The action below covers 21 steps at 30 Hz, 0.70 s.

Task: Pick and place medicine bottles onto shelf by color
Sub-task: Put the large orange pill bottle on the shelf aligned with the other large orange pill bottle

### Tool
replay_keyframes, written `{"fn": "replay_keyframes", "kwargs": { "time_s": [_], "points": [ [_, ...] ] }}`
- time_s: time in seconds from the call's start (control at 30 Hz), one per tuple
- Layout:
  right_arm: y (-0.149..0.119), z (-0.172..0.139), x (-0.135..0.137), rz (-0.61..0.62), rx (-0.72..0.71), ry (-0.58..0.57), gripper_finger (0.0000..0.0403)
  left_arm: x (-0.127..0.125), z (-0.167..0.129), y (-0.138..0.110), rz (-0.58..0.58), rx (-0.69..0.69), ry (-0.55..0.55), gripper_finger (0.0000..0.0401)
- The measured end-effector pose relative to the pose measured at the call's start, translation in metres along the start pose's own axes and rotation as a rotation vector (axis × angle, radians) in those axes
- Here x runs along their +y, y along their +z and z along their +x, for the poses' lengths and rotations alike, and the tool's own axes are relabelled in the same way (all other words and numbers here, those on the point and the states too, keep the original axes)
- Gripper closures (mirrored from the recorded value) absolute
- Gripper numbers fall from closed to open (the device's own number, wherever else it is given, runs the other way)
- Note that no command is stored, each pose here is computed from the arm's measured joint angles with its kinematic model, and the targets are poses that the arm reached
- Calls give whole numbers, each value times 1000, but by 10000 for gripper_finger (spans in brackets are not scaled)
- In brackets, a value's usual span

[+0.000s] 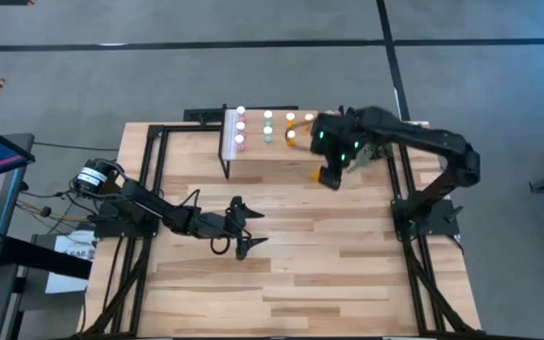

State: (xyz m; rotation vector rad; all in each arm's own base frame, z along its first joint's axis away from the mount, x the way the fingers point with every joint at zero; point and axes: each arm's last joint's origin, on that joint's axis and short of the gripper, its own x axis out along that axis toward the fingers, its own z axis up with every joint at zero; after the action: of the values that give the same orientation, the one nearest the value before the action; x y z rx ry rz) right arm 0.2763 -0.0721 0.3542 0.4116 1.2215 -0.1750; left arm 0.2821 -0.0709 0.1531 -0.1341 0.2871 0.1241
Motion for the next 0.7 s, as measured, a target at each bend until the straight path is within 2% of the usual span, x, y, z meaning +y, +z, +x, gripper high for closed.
{"fn": "replay_keyframes", "kwargs": {
  "time_s": [0.27,0.5,0.7],
  "points": [
    [12,-27,-52,92,-104,-62,176,0,0,0,-12,0,-1,57],
    [16,-18,-93,197,-45,-115,175,0,0,0,-18,-1,-1,57],
    [19,-4,-112,223,28,-120,176,0,0,0,-18,-1,0,57]
  ]
}}
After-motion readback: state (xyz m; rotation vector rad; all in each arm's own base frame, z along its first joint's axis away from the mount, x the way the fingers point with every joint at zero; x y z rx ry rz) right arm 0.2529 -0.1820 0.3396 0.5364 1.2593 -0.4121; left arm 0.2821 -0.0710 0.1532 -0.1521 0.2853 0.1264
